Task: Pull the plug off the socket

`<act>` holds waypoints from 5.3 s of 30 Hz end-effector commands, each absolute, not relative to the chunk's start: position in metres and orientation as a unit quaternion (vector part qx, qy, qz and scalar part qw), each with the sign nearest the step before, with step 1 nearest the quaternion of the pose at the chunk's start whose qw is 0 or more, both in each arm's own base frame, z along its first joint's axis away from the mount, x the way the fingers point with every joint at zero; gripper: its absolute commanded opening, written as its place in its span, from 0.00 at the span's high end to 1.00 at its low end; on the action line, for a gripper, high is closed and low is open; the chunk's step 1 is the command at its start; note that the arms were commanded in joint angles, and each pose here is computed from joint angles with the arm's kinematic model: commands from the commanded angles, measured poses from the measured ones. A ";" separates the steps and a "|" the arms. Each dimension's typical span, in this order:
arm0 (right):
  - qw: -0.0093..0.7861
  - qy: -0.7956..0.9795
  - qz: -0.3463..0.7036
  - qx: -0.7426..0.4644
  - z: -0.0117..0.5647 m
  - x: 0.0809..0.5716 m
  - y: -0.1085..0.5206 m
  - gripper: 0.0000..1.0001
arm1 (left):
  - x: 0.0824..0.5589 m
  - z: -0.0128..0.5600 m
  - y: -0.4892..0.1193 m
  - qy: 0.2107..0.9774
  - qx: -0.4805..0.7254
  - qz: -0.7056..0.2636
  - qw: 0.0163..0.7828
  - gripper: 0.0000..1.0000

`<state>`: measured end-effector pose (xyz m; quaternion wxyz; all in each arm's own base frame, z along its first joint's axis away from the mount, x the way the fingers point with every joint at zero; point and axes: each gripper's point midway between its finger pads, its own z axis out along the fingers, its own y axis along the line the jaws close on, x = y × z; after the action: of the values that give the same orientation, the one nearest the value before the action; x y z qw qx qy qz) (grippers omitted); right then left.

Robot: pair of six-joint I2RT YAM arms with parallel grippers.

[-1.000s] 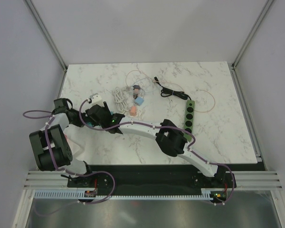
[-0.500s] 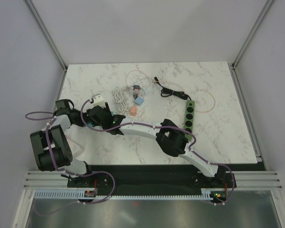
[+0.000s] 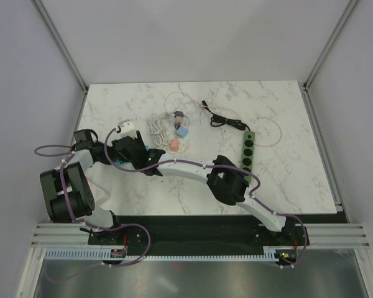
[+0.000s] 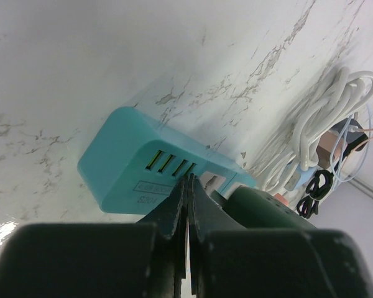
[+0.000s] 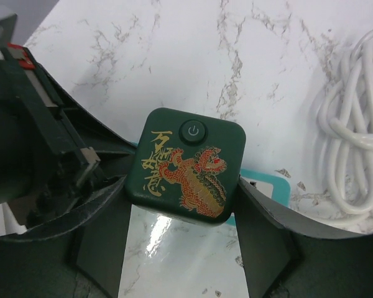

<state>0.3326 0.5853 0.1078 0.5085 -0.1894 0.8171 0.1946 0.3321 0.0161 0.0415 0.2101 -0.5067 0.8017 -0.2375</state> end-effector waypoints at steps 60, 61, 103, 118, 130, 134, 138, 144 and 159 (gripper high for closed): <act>0.349 0.907 0.115 -0.206 0.139 0.397 0.311 0.02 | 0.325 0.089 -0.017 0.856 -0.363 -0.231 0.286 0.98; 0.359 0.903 0.116 -0.206 0.148 0.397 0.309 0.02 | 0.325 0.091 -0.011 0.859 -0.363 -0.214 0.291 0.98; 0.194 0.774 0.520 -0.304 0.160 0.215 0.560 0.02 | 0.218 0.274 0.107 0.758 -0.465 0.096 0.446 0.05; 0.080 0.829 0.529 -0.161 0.065 0.174 0.641 0.02 | 0.251 0.266 0.055 0.796 -0.397 0.002 0.458 0.02; 0.083 0.823 0.547 -0.128 0.045 0.171 0.673 0.06 | 0.250 0.268 0.035 0.805 -0.347 0.006 0.482 0.00; 0.089 0.826 0.544 -0.121 0.041 0.174 0.674 0.15 | 0.252 0.263 0.030 0.809 -0.338 0.005 0.480 0.00; 0.083 0.823 0.548 -0.125 0.040 0.171 0.677 0.29 | 0.254 0.262 0.028 0.813 -0.330 0.009 0.479 0.00; 0.080 0.814 0.557 -0.144 0.046 0.167 0.681 0.41 | 0.259 0.257 0.025 0.820 -0.322 0.010 0.472 0.00; 0.081 0.786 0.594 -0.149 0.066 0.173 0.677 1.00 | 0.264 0.244 0.032 0.824 -0.330 0.036 0.460 0.01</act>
<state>0.1661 0.6779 0.0496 0.0658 -0.1421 0.8056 0.5714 0.2599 0.0258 0.2424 0.4469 -0.3354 0.8291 0.0176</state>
